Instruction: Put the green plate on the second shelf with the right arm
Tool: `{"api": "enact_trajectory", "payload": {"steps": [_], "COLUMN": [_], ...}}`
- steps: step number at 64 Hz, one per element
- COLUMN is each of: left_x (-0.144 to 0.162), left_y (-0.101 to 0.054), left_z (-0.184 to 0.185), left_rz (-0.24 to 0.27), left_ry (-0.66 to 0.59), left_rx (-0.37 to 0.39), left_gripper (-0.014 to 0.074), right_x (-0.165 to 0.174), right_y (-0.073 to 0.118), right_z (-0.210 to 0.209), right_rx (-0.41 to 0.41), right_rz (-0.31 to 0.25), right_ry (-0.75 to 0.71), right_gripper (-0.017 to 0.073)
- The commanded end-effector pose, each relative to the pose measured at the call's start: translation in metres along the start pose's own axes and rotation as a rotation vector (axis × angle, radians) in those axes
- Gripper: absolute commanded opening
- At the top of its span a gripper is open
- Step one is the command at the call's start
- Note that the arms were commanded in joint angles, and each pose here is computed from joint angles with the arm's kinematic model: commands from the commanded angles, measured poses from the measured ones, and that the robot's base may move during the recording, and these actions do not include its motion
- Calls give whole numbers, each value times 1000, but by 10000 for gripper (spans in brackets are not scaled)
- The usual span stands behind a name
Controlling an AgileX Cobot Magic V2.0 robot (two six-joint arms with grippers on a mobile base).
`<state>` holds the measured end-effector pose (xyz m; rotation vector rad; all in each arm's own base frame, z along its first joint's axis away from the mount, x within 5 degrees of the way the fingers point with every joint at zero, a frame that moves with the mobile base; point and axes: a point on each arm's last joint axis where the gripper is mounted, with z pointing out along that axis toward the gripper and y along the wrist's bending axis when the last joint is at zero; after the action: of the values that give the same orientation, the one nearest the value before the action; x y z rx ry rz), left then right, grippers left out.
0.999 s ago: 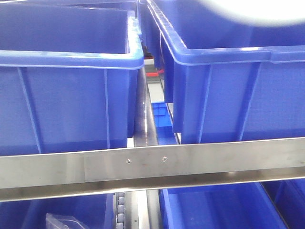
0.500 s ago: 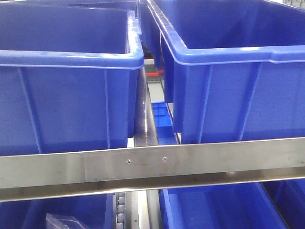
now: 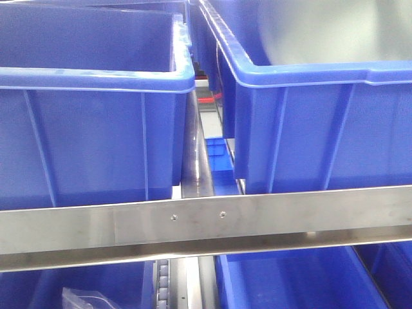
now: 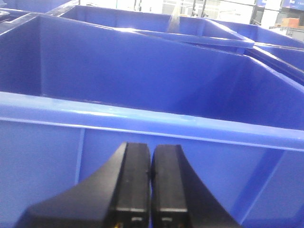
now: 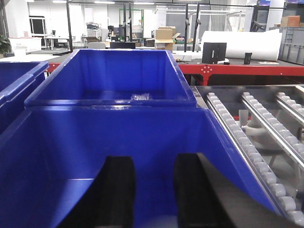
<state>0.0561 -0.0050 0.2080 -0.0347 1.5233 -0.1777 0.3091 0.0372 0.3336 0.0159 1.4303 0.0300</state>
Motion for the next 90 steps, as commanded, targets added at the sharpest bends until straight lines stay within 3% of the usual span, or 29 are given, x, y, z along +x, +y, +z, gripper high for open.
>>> {"api": "enact_trajectory", "payload": {"steps": [1,8,16,19,44,74,90], "left_x": [5,5,5,5,5,5,5], "left_y": [1,1,1,1,1,1,1], "left_z": [0,0,0,0,0,0,0], "left_rz": [-12,-12,-12,-12,-12,-12,-12], "left_ry": [-65,-65,-65,-65,-65,-65,-65], "left_rx": [13,13,13,13,13,13,13], "left_gripper": [130,130,130,130,130,130,130], "right_x": [-31,-34,-37,-38,-53,-44,-46], "right_y": [-2,-2,1,5,42,42,28], "right_z": [-5,-8,-17,-22,-65,-71,-128], "right_rx": [8,-3,-38,-64,-291,-311,-345], "right_rz": [1,3,17,24,33,17,67], "right_ry": [-120,-93,-13,27,219,309,348], "right_gripper": [307,248,29,66,48,48,48]}}
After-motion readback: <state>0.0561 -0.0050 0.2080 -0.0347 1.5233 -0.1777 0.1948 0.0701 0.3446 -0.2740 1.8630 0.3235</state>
